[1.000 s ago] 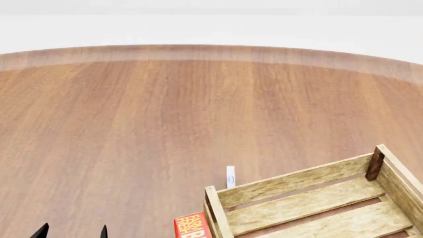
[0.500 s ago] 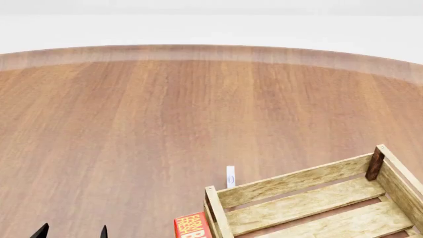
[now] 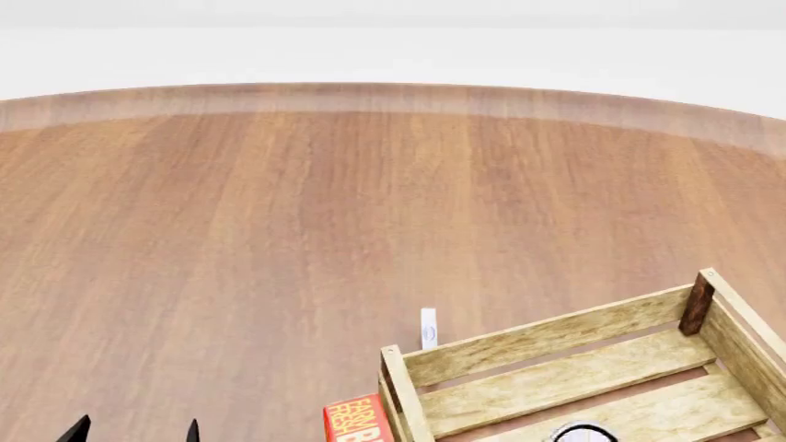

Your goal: Pick up the tomato sauce, and put it in the wooden tray.

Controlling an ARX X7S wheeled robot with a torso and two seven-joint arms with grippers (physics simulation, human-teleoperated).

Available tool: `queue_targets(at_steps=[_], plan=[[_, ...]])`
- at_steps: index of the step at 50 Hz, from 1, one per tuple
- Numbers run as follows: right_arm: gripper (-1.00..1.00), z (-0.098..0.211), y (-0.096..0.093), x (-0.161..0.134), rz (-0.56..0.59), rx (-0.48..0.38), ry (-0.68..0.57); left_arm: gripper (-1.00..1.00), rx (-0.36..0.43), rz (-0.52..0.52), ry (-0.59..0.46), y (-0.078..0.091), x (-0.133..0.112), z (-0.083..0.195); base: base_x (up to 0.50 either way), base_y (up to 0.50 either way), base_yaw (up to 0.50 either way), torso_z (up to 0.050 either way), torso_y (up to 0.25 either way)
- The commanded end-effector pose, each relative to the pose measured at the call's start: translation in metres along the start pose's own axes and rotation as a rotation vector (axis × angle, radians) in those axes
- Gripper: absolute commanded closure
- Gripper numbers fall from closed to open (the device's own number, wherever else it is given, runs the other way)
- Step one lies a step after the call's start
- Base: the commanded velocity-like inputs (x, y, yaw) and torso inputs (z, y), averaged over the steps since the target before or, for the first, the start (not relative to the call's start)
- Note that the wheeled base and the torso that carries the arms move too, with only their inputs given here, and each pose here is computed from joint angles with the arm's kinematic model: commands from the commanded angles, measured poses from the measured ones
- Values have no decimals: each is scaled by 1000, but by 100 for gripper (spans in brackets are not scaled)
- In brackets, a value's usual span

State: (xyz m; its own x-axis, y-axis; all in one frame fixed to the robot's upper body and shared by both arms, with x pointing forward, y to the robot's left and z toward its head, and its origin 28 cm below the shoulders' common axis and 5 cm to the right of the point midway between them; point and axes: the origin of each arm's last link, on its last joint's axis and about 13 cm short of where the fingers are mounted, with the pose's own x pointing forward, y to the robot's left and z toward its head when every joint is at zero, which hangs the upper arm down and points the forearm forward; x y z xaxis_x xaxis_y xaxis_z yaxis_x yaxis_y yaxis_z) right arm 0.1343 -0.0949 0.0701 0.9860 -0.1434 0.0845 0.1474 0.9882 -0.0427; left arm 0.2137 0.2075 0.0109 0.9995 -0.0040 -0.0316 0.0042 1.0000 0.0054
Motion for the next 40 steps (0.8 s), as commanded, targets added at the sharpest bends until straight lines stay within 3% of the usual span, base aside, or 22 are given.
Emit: queue_targets(at_steps=[1, 20, 32, 40], plan=[[100, 30, -3, 37, -43, -55, -46, -100, -4, -2, -8, -1, 0, 1, 0, 0, 0, 0, 0], [100, 14, 3, 122, -147, -92, 113, -100, -6, 1, -8, -1, 0, 2, 0, 0, 0, 0, 0], [100, -20, 2, 179, -212, -118, 268, -100, -7, 1, -8, -1, 0, 1, 0, 0, 0, 0, 1], [100, -36, -1, 196, -244, -109, 334, -100, -8, 2, -9, -1, 0, 1, 0, 0, 0, 0, 0]])
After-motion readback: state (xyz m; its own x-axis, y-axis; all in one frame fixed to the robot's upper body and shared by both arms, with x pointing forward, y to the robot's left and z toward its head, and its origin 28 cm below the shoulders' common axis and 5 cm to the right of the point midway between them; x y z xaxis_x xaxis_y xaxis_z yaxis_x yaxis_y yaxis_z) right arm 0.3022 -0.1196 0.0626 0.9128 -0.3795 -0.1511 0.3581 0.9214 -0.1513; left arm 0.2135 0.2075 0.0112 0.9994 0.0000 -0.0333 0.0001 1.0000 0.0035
